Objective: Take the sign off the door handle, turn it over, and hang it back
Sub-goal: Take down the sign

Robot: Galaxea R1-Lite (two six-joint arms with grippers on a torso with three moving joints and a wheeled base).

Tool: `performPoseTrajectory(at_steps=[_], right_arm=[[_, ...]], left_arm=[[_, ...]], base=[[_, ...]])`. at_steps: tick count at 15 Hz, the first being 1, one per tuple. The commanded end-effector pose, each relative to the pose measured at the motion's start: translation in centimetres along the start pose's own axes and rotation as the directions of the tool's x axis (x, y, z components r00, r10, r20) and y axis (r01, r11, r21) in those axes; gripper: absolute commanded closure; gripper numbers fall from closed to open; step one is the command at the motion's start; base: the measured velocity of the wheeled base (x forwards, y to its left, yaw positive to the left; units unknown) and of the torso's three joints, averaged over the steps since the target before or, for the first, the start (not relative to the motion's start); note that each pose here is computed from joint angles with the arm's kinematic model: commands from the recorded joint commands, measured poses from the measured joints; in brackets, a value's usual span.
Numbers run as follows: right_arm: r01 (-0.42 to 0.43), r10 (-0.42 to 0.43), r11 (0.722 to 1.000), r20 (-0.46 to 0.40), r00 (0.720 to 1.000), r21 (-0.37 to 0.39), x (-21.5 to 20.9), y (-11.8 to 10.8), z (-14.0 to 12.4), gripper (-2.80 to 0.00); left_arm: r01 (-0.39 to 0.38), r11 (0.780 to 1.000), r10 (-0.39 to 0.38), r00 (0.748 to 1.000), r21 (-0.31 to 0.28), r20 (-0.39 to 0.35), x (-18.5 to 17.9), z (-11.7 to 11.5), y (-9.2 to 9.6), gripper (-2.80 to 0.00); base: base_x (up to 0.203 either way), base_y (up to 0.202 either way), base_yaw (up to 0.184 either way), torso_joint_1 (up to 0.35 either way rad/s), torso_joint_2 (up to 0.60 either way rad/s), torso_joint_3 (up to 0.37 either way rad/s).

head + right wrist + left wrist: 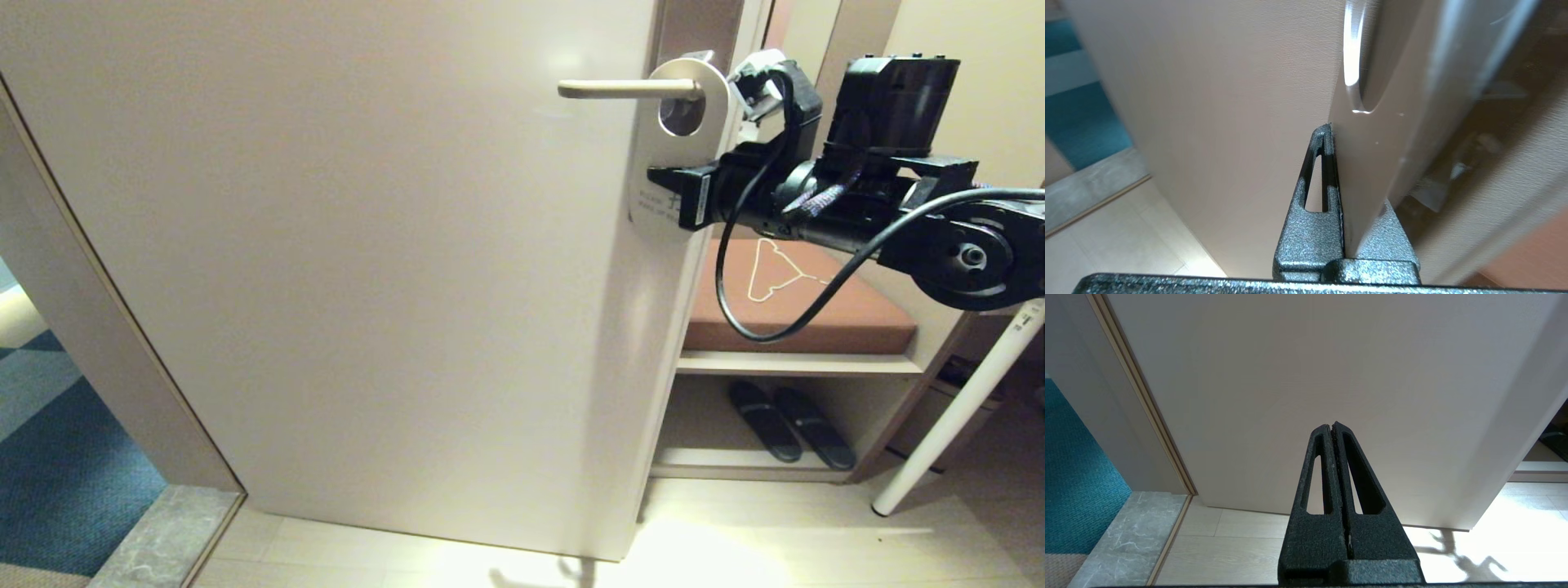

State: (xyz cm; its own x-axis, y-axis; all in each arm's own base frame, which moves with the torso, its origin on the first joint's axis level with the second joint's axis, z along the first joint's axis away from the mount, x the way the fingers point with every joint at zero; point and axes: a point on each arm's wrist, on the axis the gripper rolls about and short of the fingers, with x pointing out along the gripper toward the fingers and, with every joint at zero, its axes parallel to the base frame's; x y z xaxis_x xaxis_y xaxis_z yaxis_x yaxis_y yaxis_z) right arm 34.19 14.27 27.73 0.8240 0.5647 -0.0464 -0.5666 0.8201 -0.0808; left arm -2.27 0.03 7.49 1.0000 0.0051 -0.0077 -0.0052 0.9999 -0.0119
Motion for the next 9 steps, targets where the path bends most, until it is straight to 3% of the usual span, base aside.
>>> performPoseTrajectory(at_steps=[1,9], right_arm=[[-0.018,0.018,1.0,0.025,1.0,-0.006,0.2,0.7,0.3,0.0],[0.004,-0.005,1.0,0.063,0.998,0.019,1.6,2.6,0.0,0.0]], left_arm=[[-0.001,1.0,0.001,1.0,0.0,-0.001,0.0,0.0,0.0,0.0],[0.0,1.0,0.0,1.0,0.0,-0.001,0.0,0.0,0.0,0.0]], base=[[0.0,0.0,0.0,0.0,0.0,0.0],[0.0,0.0,0.0,0.0,0.0,0.0]])
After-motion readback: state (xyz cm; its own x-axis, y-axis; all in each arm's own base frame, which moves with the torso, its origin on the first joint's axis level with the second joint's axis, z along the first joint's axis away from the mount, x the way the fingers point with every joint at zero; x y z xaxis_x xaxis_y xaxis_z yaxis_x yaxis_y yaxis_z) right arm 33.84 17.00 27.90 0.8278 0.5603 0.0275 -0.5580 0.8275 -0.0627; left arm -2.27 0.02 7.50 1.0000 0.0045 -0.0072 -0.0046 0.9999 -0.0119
